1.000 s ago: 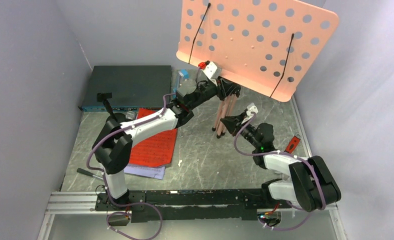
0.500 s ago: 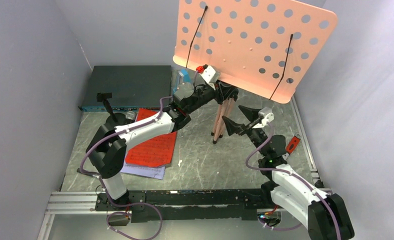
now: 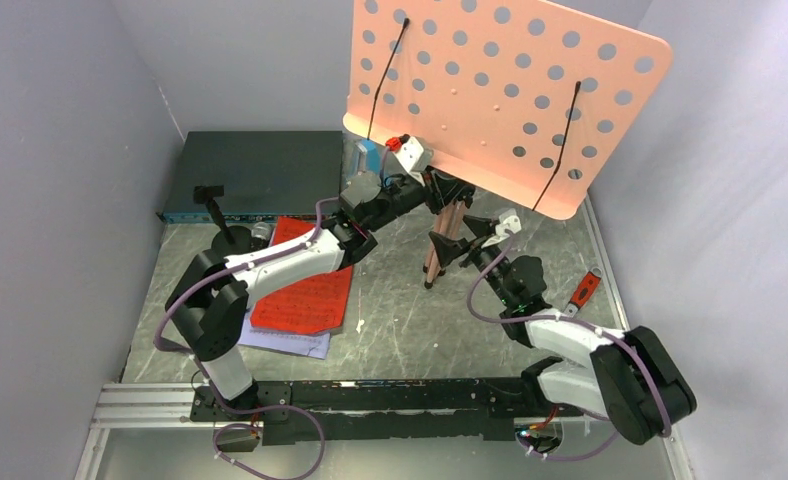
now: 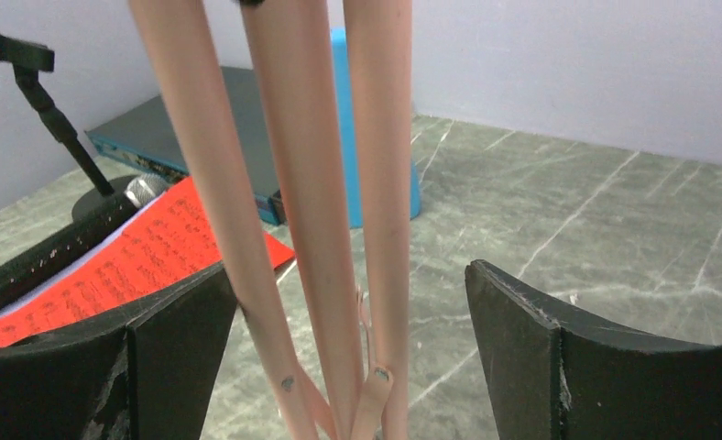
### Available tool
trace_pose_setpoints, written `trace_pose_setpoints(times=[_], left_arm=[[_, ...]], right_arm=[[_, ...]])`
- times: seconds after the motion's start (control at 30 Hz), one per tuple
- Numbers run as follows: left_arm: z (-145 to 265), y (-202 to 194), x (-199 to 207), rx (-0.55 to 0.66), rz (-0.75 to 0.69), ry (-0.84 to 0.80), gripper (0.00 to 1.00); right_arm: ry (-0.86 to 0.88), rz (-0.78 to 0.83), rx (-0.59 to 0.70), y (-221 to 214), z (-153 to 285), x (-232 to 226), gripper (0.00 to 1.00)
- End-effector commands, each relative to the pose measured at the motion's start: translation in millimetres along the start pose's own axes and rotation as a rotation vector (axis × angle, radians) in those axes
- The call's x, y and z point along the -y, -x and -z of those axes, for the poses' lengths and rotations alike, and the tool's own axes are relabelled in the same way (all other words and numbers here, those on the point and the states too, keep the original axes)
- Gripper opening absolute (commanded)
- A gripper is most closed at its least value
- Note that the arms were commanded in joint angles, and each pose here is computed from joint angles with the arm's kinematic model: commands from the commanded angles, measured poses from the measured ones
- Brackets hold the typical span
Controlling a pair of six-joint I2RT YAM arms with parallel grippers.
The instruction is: Pack up the instrument practice props
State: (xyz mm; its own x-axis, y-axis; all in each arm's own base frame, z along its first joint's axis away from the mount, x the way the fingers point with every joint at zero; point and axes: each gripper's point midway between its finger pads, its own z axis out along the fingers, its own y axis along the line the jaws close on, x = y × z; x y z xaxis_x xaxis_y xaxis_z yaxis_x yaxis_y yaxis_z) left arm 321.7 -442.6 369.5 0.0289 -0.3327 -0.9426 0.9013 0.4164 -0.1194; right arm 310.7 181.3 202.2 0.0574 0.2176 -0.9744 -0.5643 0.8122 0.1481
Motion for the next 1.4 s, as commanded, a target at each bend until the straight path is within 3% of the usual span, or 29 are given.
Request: trace_pose_setpoints(times=[0.0,0.13,0.37,0.67,0.97,1.37], left_arm=[[8.4,56.9,31.9,0.118,0.077,-0.092,0.03],[9.6,60.8,36.7,0.124,0.106,-0.11,0.03],[12.2,68.4,44.7,0.153,0.177,-0.142,0.03],[17.2,76.4,38.1,0.134,0.108,-0.092,0.03],[24.8,85.7,40.3,0.117,0.057,-0.088,0.05],[34.7,89.2,50.9,0.045,0.078,-0.104,0.06]], right_arm=[[0.013,0.019,0.172,46.2,-19.9,-5.0,0.94],[0.027,0.017,0.177,43.5,-30.1,-11.2,0.84],[0.026,0.039,0.172,39.3,-43.6,-18.8,0.77],[0.057,0.033,0.169,45.5,-37.3,-30.1,0.5],[0.096,0.017,0.17,53.6,-31.5,-43.6,0.31],[0.117,-0.144,0.143,55.4,-18.6,-70.4,0.12]])
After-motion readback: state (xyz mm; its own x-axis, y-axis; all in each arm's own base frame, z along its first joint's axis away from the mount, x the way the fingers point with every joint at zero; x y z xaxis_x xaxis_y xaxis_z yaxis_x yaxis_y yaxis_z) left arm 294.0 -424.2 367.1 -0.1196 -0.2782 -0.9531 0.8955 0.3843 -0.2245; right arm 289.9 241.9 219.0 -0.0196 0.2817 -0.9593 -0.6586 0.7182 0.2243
